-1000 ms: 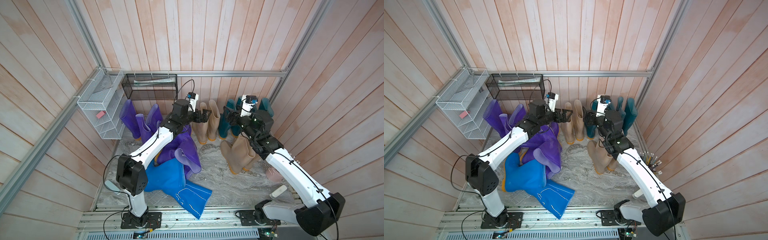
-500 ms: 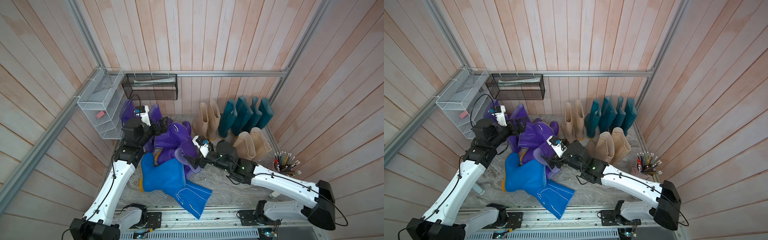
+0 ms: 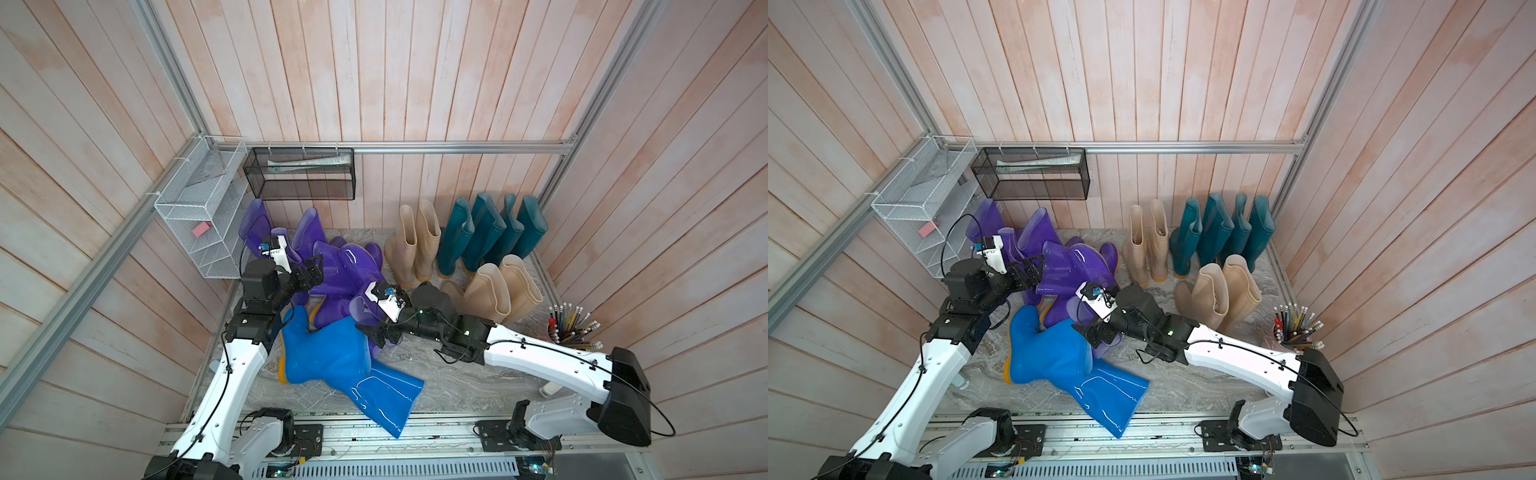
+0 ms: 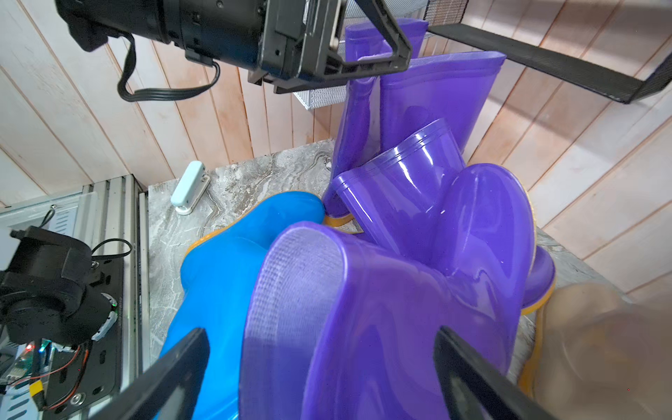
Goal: Match and arrange rain boots in pairs
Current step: Pick up the rain boot at the center of the board.
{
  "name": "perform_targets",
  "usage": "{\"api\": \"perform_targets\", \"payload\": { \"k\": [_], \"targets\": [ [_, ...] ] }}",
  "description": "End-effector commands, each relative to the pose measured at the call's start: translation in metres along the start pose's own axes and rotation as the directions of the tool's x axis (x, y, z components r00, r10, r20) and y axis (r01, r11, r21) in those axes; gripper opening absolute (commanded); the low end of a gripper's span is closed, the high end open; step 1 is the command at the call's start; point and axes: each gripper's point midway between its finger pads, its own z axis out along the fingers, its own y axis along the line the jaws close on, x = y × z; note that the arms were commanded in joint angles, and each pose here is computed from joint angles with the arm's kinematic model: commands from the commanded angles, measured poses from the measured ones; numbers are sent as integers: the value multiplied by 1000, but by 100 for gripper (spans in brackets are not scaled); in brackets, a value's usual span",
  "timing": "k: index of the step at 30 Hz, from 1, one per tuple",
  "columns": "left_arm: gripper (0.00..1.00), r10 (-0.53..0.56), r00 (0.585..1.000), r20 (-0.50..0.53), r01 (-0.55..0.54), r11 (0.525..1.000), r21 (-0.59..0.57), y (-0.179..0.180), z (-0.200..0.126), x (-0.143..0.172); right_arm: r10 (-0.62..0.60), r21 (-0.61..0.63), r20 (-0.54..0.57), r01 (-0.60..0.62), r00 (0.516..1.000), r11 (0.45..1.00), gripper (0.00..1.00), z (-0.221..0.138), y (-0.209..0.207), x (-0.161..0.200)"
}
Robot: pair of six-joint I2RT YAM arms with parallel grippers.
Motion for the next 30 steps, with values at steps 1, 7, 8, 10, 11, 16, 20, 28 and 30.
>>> {"api": "perform_targets", "payload": {
  "k": [1, 7, 8, 10, 11, 16, 20, 28, 30],
  "targets": [
    [100, -25, 999, 21, 24, 999, 20, 1, -2, -1, 21, 54, -28, -19, 999, 998, 98, 10, -8, 6],
    [100, -39, 998, 39, 38, 998, 44, -2, -8, -2, 56, 361, -54, -33, 997, 932, 63, 12, -65, 8],
    [100, -46, 998, 43, 43, 998, 52, -3, -9, -2, 93, 362, -24, -78, 995, 929, 41, 10, -71, 1],
    [100, -51, 998, 37, 49, 997, 62, -4, -9, 0, 157, 346, 56, -167, 986, 923, 1, 5, -82, -14],
    [100, -54, 998, 35, 51, 997, 62, -4, -9, 0, 174, 350, 97, -197, 980, 916, 0, 1, -87, -23],
    [100, -55, 998, 36, 52, 996, 69, -5, -10, 0, 191, 358, 215, -259, 958, 897, 0, -16, -106, -57],
    [100, -57, 998, 42, 53, 996, 74, -6, -12, -1, 147, 360, 205, -214, 968, 908, 0, -15, -120, -77],
    [100, -61, 997, 40, 58, 996, 75, -4, -11, 0, 104, 347, 203, -170, 974, 922, 0, -17, -160, -113],
    [100, -57, 998, 38, 54, 996, 71, -3, -10, 1, 94, 354, 207, -164, 974, 921, 0, -19, -168, -123]
  ]
}}
